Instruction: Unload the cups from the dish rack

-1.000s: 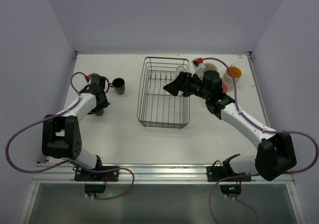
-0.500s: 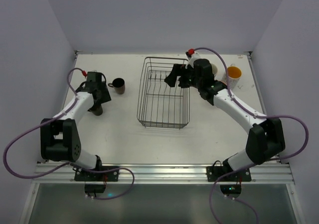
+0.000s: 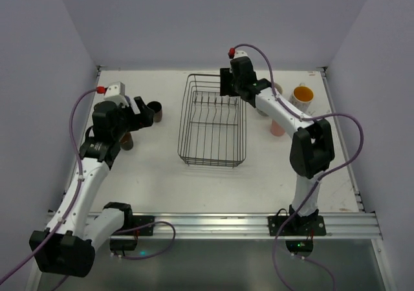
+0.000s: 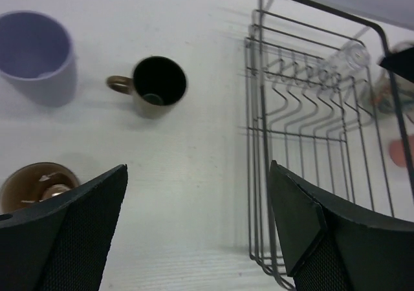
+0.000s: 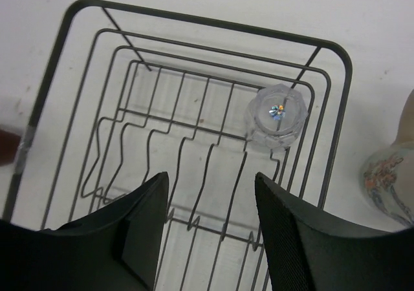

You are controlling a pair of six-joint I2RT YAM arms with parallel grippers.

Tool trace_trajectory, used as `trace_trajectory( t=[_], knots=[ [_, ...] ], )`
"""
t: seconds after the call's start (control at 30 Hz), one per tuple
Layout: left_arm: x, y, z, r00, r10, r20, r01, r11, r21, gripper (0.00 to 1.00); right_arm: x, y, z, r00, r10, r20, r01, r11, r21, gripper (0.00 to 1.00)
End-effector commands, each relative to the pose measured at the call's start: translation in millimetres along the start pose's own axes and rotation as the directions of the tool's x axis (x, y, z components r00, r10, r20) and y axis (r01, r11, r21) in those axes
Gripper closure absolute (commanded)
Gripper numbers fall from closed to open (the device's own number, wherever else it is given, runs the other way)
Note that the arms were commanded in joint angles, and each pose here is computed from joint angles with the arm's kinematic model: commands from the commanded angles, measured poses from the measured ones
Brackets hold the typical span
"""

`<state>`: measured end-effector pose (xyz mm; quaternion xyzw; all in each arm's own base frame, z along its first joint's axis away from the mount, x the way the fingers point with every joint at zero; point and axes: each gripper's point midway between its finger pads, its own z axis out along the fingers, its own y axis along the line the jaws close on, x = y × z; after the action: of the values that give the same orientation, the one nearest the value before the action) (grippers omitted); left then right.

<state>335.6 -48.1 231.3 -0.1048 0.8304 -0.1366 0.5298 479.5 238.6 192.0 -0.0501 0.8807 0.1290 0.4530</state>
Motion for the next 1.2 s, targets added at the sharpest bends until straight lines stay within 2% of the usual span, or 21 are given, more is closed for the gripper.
trace_trajectory(
  t=[0.0, 0.1, 0.13, 0.17, 0.4, 0.7, 1.17],
  knots=[
    [9, -57, -21, 0.997, 0.069, 0.028, -0.074, 0.967, 0.245, 0.07, -4, -23, 10, 0.996, -0.077, -0.045, 0.083, 0.986, 0.144, 0.42],
    [13, -88, -42, 0.99, 0.129, 0.061, -0.143, 0.924, 0.354, 0.0, -9, -31, 25, 0.992, -0.105, -0.071, 0.118, 0.973, 0.197, 0.42],
    [13, -94, -47, 0.987, 0.146, 0.069, -0.161, 0.908, 0.387, 0.0, -22, -29, 26, 0.993, -0.109, -0.048, 0.117, 0.971, 0.21, 0.41],
    [13, -102, -56, 0.986, 0.15, 0.076, -0.168, 0.886, 0.433, 0.0, -7, -39, 36, 0.987, -0.121, -0.105, 0.143, 0.958, 0.248, 0.41],
    [25, -122, -81, 0.977, 0.186, 0.11, -0.215, 0.823, 0.526, 0.0, 5, -54, 59, 0.98, -0.129, -0.151, 0.173, 0.93, 0.324, 0.36],
    [38, -129, -87, 0.968, 0.225, 0.11, -0.248, 0.804, 0.541, 0.0, 11, -66, 76, 0.971, -0.146, -0.189, 0.205, 0.913, 0.352, 0.24],
    [37, -123, -82, 0.968, 0.228, 0.109, -0.252, 0.826, 0.505, 0.0, 12, -63, 101, 0.976, -0.119, -0.18, 0.17, 0.94, 0.298, 0.25]
  ],
)
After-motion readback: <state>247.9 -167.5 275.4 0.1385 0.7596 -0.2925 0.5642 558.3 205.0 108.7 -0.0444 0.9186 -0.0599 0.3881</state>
